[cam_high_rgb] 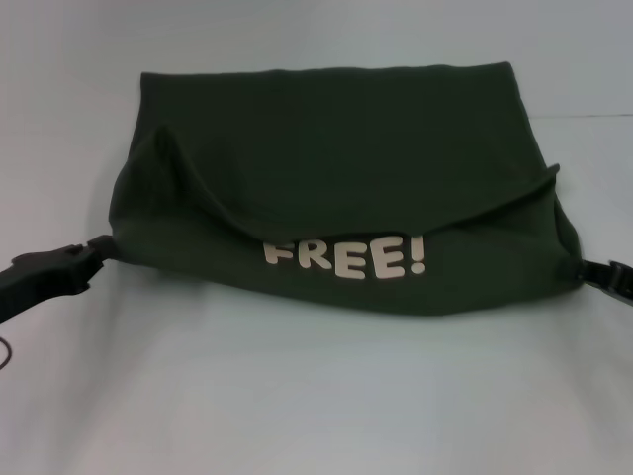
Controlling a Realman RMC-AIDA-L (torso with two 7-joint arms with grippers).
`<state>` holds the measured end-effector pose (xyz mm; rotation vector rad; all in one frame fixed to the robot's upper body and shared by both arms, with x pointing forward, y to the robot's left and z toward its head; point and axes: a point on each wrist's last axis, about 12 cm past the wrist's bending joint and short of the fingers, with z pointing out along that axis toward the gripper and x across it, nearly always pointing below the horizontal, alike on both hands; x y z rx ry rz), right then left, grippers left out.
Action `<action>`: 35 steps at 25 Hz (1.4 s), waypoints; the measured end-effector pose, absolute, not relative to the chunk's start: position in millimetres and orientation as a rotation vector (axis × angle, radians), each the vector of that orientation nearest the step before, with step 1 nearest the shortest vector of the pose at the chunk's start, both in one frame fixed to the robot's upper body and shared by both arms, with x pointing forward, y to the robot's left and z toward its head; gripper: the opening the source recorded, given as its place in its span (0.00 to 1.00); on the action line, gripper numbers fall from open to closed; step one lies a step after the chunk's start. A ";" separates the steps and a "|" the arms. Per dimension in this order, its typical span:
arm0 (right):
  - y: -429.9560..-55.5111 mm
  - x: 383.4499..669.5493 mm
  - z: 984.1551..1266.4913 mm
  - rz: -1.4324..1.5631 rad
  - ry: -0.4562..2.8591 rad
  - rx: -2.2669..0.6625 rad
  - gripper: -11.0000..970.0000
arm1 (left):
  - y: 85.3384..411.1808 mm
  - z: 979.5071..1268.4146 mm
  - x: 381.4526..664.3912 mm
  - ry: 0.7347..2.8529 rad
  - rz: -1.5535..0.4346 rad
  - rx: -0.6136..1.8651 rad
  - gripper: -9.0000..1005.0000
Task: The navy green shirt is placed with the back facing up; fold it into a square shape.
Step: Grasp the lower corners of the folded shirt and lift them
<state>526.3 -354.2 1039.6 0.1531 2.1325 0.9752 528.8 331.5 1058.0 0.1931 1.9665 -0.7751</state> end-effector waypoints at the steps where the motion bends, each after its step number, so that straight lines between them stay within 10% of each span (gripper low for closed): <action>1: -357.0 521.4 1039.3 0.980 2.124 0.149 0.05 | 335.0 1061.6 522.7 1.941 -0.819 0.185 0.01; 35: -402.6 399.2 1051.1 1.099 1.916 0.055 0.05 | 373.9 1081.7 438.7 1.804 -1.051 0.118 0.01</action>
